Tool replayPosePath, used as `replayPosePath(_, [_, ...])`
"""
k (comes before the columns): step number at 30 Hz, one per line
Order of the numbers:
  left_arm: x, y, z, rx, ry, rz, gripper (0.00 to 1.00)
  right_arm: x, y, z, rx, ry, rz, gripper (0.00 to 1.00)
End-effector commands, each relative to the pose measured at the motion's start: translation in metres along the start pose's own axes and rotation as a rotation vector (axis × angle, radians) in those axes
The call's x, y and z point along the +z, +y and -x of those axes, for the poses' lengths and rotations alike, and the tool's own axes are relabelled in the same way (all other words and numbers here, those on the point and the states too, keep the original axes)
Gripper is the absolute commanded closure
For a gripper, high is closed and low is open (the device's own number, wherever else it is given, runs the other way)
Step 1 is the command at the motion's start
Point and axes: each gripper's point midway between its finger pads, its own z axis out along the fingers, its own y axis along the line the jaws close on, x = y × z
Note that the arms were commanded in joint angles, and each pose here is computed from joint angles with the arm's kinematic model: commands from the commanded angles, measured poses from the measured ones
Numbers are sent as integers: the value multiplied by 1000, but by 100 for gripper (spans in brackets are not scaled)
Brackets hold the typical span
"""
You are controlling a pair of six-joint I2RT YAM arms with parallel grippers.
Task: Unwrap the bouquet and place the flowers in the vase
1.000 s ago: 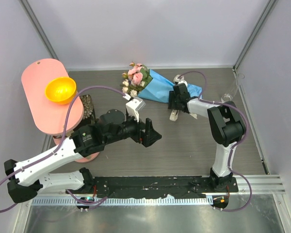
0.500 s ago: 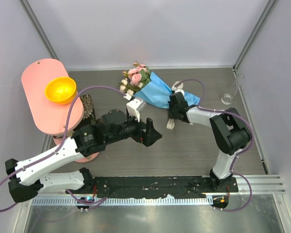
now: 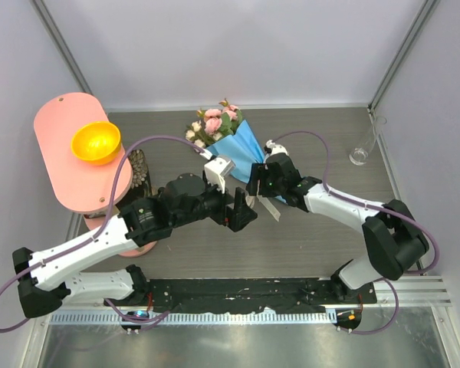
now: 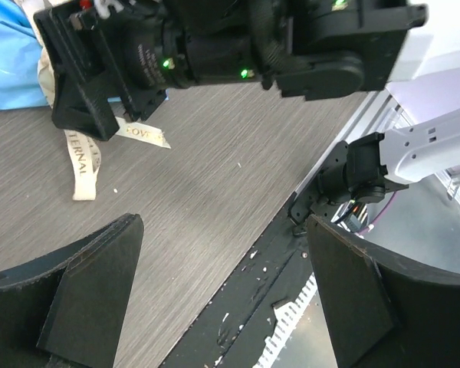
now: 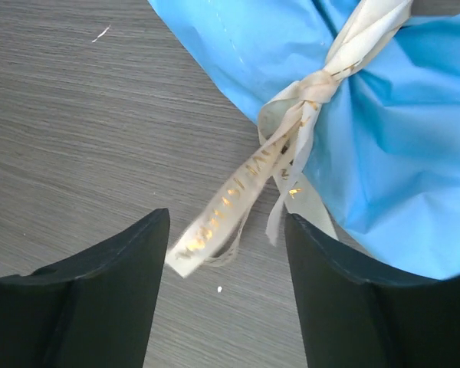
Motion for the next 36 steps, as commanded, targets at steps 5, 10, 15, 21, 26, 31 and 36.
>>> replayPosePath(5, [-12, 1, 7, -18, -69, -5, 7, -31, -13, 44, -20, -94, -9, 33])
replayPosePath(10, [-16, 3, 10, -20, -65, 16, 7, -8, -11, 51, -74, -68, 5, 62])
replayPosePath(15, [-20, -1, 11, -40, -65, -4, 8, 4, -16, 48, -86, -53, -18, 71])
replayPosePath(21, [-20, 1, 4, -39, -44, -1, 8, 19, -26, 32, -85, -19, -47, 67])
replayPosePath(26, [-16, 0, 5, -33, -49, -5, 9, 20, -21, 33, -108, -6, -45, 90])
replayPosePath(31, [-5, 4, 0, -15, -24, 14, 9, 2, -15, 43, -105, -47, -39, 99])
replayPosePath(36, [12, 25, -13, -35, -14, 111, 6, -59, 16, 93, -71, -226, 64, 99])
